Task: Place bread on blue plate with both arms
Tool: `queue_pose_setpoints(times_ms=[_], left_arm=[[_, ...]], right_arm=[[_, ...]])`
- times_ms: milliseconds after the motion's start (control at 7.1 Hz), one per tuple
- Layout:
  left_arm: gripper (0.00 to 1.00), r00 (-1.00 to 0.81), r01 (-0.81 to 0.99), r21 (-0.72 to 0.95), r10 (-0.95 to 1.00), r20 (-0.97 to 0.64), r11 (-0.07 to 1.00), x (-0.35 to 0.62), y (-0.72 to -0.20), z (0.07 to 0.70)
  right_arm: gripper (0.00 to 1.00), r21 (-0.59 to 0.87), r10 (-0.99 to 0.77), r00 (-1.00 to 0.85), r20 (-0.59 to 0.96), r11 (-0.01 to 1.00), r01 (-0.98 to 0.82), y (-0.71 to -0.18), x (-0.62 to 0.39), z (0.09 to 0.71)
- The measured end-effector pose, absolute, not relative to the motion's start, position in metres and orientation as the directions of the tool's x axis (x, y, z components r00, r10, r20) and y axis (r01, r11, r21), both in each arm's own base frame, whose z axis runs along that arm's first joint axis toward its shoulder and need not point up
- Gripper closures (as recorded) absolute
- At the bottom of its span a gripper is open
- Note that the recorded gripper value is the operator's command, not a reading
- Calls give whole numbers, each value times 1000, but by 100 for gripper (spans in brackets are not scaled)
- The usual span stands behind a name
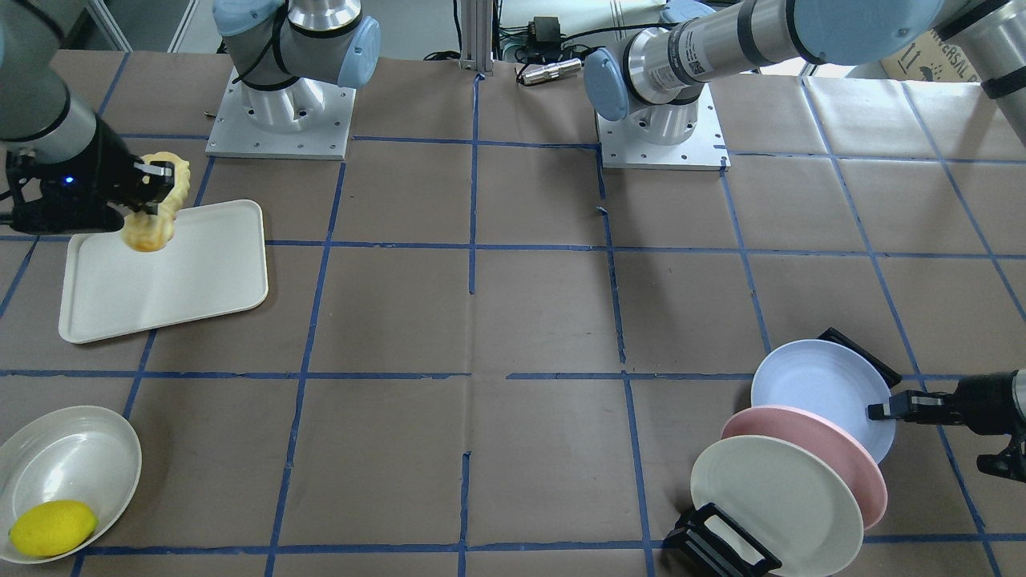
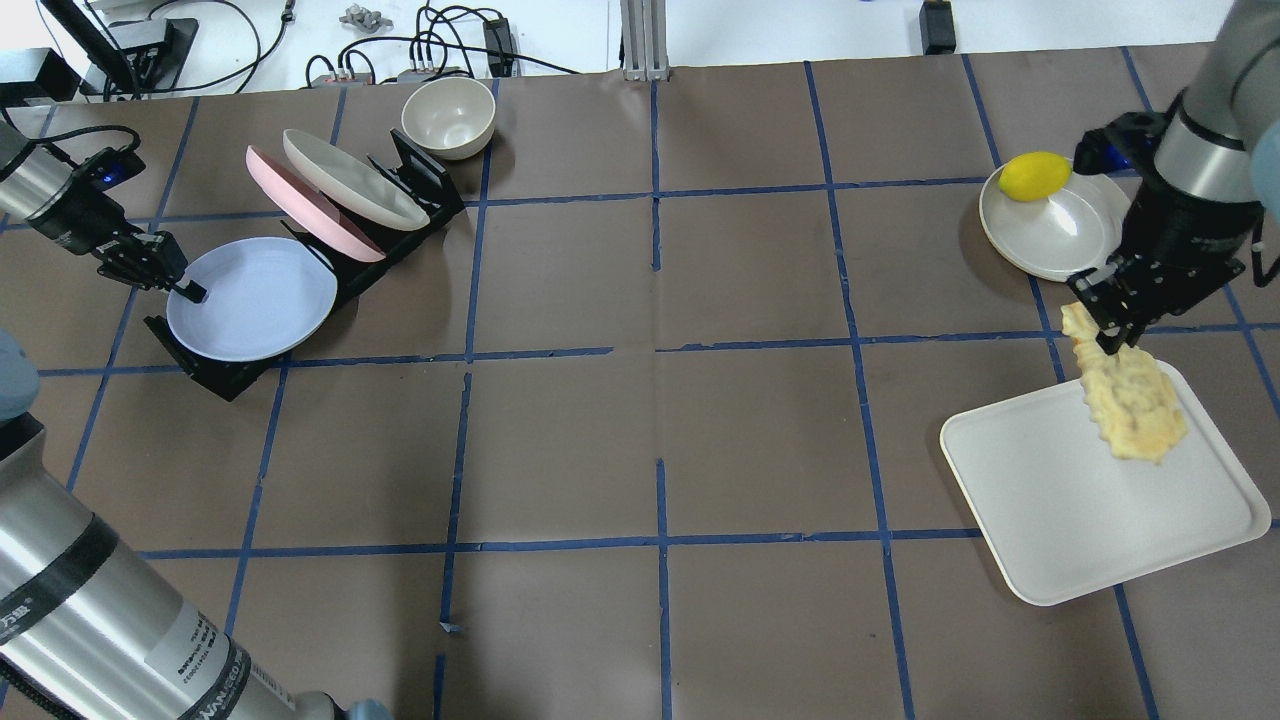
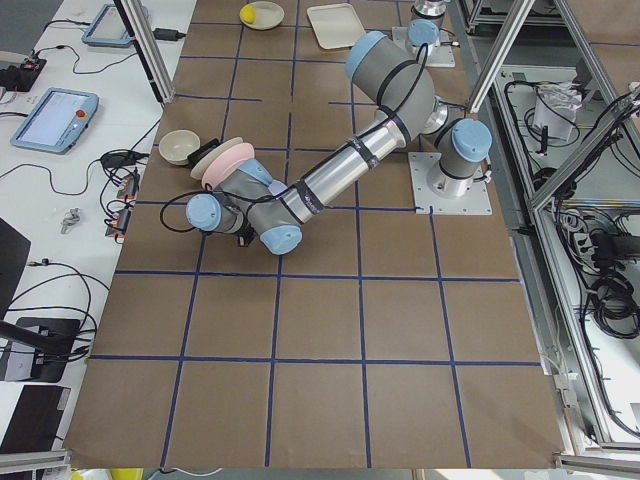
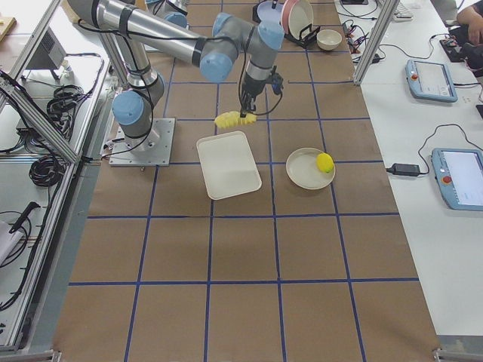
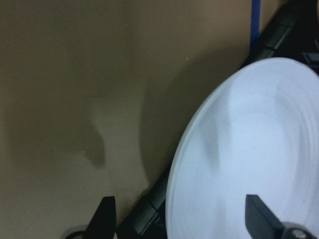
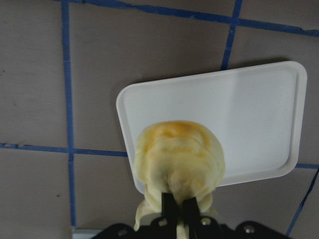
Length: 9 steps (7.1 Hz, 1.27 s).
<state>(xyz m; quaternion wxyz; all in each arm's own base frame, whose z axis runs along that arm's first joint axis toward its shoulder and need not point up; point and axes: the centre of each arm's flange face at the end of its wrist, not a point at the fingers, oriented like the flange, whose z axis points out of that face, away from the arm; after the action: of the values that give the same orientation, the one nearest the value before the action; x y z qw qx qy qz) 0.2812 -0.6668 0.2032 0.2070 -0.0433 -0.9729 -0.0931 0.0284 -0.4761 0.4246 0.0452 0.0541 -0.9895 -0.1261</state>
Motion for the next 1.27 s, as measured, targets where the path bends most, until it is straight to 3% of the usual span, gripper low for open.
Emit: queue_pose_setpoints(times_ms=[282, 563, 1268], left_arm=[[88, -917, 124, 153, 54, 394, 980, 282, -667, 216], [90, -927, 133, 152, 69, 369, 979, 284, -662, 232], [90, -952, 169, 192, 109, 287, 967, 229, -600, 335]], right_arm=[[88, 242, -50, -990, 132, 970, -16, -457, 147, 470], [88, 229, -10, -986, 165, 973, 28, -434, 207, 474], [88, 249, -29, -987, 158, 968, 11, -423, 222, 464]])
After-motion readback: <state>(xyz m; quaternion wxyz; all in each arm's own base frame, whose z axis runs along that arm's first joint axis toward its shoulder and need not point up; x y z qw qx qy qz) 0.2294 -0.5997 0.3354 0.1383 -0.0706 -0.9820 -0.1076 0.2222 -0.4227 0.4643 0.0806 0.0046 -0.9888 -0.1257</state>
